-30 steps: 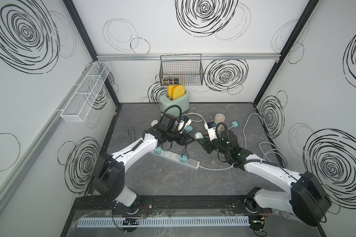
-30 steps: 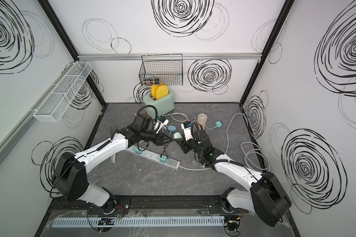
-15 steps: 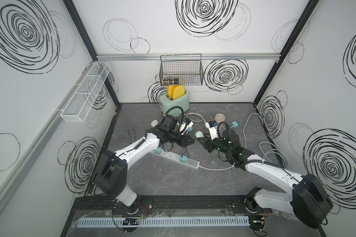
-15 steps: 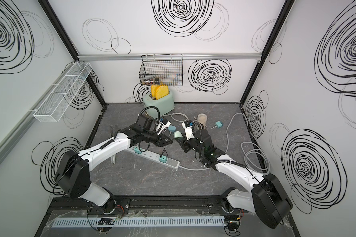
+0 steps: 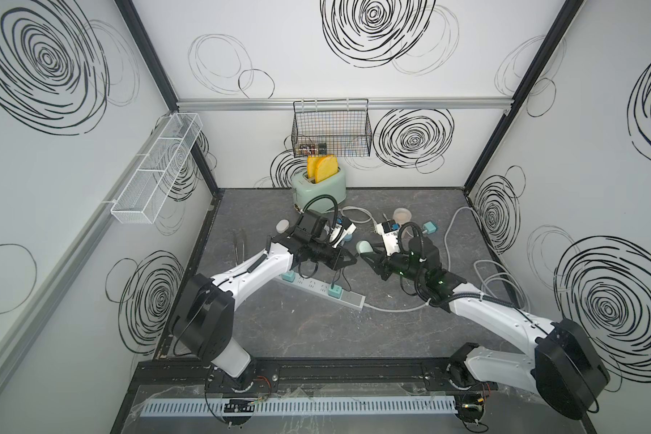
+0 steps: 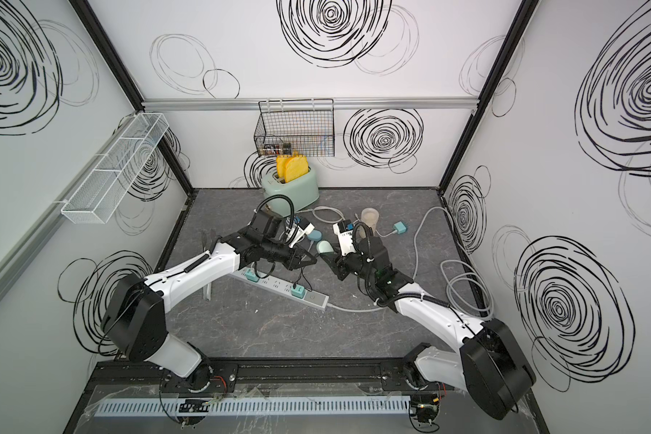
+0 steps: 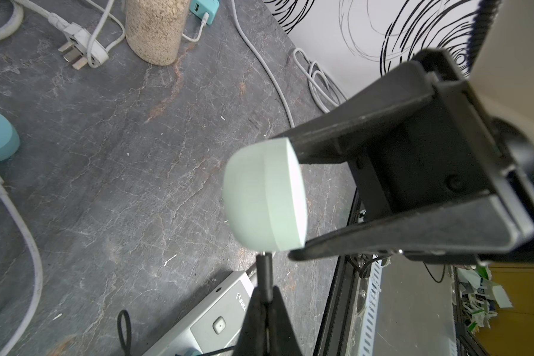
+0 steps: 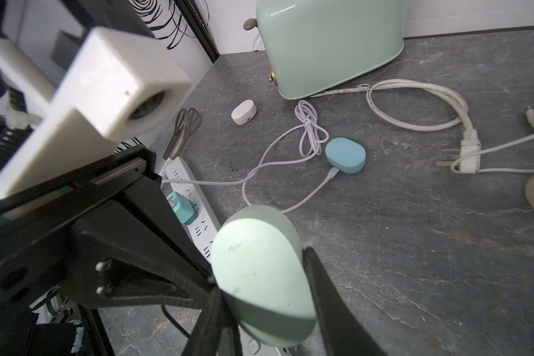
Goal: Charge the bluetooth headset
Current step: Place the bluetooth headset at the center of the board.
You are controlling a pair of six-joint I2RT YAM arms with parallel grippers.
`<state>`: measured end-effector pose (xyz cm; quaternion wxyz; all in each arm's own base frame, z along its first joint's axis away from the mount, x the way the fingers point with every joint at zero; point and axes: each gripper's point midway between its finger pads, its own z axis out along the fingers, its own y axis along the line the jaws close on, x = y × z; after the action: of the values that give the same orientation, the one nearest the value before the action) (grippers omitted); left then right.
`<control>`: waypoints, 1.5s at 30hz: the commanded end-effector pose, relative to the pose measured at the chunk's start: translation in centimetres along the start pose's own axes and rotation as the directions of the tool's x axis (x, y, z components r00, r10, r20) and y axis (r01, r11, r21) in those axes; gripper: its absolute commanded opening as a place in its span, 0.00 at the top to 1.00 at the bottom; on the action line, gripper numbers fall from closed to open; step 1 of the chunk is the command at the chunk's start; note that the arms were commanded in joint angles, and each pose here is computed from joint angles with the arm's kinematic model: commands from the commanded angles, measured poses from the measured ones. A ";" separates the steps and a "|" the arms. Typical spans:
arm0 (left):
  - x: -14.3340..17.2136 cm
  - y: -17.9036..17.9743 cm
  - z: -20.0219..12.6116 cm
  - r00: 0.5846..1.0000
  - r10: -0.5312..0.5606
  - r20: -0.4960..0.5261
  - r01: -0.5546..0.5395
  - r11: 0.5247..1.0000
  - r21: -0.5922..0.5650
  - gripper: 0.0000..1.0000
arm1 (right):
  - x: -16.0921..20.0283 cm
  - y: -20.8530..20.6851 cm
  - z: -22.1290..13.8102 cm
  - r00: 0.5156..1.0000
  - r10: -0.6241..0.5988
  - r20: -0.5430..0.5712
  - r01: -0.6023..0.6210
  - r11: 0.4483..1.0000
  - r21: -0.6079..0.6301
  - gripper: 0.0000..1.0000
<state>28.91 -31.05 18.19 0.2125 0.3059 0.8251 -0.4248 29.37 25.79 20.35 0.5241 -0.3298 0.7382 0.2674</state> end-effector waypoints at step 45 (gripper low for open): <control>-6.0 3.4 -9.9 0.940 0.019 0.340 0.091 0.948 -0.304 0.36 | 10.1 -10.1 0.8 0.874 0.400 -0.276 -0.271 0.873 0.405 0.88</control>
<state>34.22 -23.64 26.14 0.3947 0.1856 0.8247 -0.3601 34.95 19.03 10.79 0.4044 -0.1757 0.8819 0.1670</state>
